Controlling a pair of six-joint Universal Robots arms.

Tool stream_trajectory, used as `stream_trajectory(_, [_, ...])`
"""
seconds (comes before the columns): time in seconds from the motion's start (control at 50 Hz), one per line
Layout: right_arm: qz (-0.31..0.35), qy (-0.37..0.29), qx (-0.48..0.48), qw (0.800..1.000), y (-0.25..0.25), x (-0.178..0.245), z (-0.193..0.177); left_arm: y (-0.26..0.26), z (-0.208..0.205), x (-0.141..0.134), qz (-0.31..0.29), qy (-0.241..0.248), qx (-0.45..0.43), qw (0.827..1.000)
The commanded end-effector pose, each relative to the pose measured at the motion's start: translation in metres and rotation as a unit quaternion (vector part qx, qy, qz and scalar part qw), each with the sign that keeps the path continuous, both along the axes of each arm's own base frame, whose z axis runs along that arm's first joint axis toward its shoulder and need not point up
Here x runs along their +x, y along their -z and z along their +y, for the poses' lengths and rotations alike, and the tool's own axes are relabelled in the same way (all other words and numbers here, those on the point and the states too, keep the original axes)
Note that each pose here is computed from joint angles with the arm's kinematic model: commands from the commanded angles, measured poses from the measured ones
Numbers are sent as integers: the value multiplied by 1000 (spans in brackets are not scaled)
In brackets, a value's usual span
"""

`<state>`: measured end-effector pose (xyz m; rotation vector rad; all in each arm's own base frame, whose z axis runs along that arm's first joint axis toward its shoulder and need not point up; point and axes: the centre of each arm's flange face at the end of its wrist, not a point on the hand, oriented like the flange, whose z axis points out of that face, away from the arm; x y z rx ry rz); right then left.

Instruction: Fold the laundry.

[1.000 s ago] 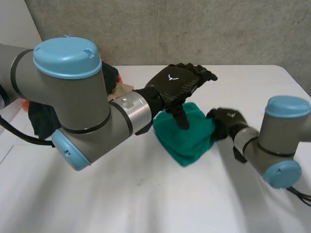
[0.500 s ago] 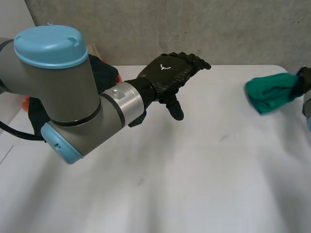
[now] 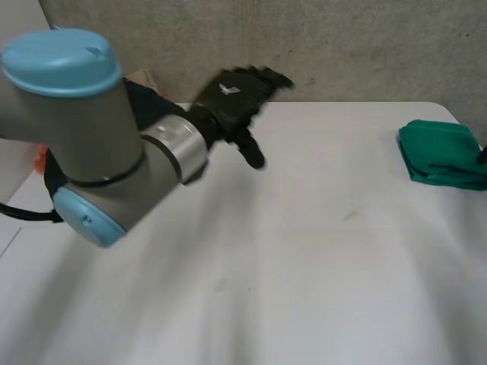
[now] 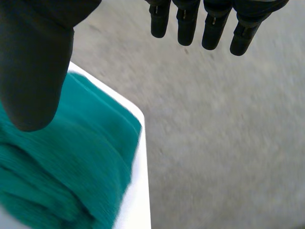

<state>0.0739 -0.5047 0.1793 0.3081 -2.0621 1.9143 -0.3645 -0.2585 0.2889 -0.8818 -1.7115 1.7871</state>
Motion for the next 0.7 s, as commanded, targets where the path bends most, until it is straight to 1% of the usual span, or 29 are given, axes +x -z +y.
stream_trajectory(0.02, [84, -142, -79, 983, -30, 78, 72, -23, -62, 57, 30, -167, -48, 984])
stream_trajectory(0.04, [94, -155, -82, 980, -30, 85, 80, -24, -79, 73, 31, -202, -54, 977])
stream_trajectory(0.06, [105, -166, -81, 977, -30, 90, 89, -23, -85, 81, 30, -217, -55, 974])
stream_trajectory(0.08, [123, -188, -75, 971, -28, 99, 106, -23, -93, 89, 27, -230, -59, 971])
stream_trajectory(0.1, [131, -197, -70, 969, -26, 103, 113, -21, -105, 103, 18, -252, -66, 965])
stream_trajectory(0.12, [137, -205, -65, 967, -23, 106, 120, -18, -112, 110, 9, -262, -69, 962])
stream_trajectory(0.16, [145, -222, -51, 963, -18, 112, 137, -8, -127, 122, -15, -280, -76, 957])
stream_trajectory(0.18, [146, -226, -46, 962, -15, 114, 142, 6, -145, 134, -44, -298, -86, 950])
stream_trajectory(0.24, [145, -237, -23, 960, -8, 116, 159, 28, -171, 153, -89, -322, -103, 937])
stream_trajectory(0.26, [142, -240, -16, 960, -6, 117, 162, 46, -185, 162, -120, -331, -109, 930])
stream_trajectory(0.3, [138, -244, 2, 960, -3, 118, 171, 64, -197, 167, -149, -334, -115, 924])
stream_trajectory(0.32, [137, -245, 8, 960, -2, 118, 173, 81, -207, 173, -171, -337, -116, 919])
stream_trajectory(0.36, [134, -249, 26, 959, 2, 118, 178, 98, -216, 176, -187, -335, -115, 916])
stream_trajectory(0.4, [131, -249, 35, 959, 4, 117, 180, 118, -225, 178, -197, -321, -112, 920])
stream_trajectory(0.44, [130, -252, 45, 958, 7, 117, 182, 127, -228, 177, -198, -305, -109, 925])
stream_trajectory(0.46, [130, -252, 46, 958, 8, 117, 183, 134, -229, 174, -197, -286, -110, 931])
stream_trajectory(0.54, [130, -249, 51, 958, 10, 115, 184, 134, -227, 165, -190, -259, -117, 940])
stream_trajectory(0.58, [130, -244, 53, 960, 10, 113, 183, 133, -225, 161, -186, -258, -121, 940])
stream_trajectory(0.6, [130, -244, 54, 960, 11, 113, 183, 128, -224, 159, -183, -261, -126, 939])
stream_trajectory(0.68, [130, -241, 55, 960, 11, 111, 184, 72, -201, 139, -140, -276, -159, 938])
stream_trajectory(0.7, [130, -240, 54, 961, 10, 111, 184, 49, -188, 133, -113, -275, -172, 939])
